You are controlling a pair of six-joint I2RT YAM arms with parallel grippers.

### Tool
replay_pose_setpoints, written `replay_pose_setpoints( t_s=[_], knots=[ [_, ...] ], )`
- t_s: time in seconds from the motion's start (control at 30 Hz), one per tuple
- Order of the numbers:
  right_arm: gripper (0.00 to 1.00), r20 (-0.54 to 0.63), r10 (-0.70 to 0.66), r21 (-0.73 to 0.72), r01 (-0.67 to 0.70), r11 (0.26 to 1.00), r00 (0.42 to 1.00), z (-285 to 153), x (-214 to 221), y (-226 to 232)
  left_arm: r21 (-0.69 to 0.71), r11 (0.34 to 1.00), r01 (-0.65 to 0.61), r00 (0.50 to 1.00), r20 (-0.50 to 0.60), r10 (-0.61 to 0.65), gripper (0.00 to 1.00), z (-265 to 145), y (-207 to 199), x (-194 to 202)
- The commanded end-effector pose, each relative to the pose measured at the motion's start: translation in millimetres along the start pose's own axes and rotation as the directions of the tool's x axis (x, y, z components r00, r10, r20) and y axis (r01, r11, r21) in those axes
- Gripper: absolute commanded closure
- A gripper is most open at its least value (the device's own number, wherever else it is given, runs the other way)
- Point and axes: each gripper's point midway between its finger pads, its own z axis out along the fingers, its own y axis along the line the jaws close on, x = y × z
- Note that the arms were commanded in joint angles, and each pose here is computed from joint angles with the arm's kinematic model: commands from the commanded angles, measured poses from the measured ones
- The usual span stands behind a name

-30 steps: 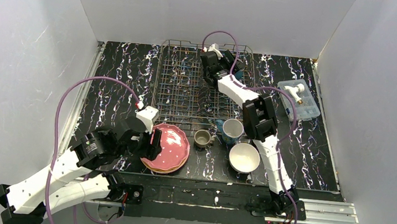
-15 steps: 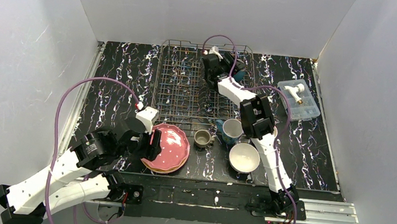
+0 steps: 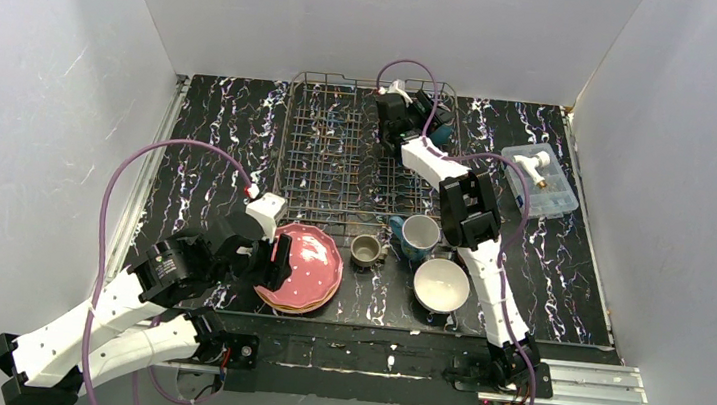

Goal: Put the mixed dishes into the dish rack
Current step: Turn the bowl upside down on the dish rack.

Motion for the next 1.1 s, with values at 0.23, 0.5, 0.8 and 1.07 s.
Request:
replay_pose_setpoints(
  t_s=[0.23, 0.5, 0.8, 1.07],
  knots=[
    [0.98, 0.006, 0.091, 0.07, -0.091, 0.993, 0.996, -2.2, -8.5, -16.0, -0.024, 1.0, -0.01, 1.0, 0.01, 0.01, 0.43, 1.2, 4.4, -1.7],
    [0.93, -0.005, 0.073, 0.061, -0.072, 0.996, 0.997, 1.7, -2.8, -5.3, -0.026, 1.0, -0.012, 1.0, 0.002, 0.012, 0.42, 2.5, 4.1, -0.9],
    [0.83, -0.014, 0.064, 0.049, -0.063, 0.997, 0.998, 4.2, 2.3, 1.2, -0.023, 1.0, -0.016, 1.0, -0.005, 0.016, 0.42, 2.9, 3.3, -0.4],
    [0.49, -0.019, 0.056, 0.038, -0.055, 0.998, 0.998, 3.9, 5.4, 4.5, -0.024, 1.0, -0.016, 1.0, -0.005, 0.016, 0.42, 3.1, 3.6, -0.1]
  ],
)
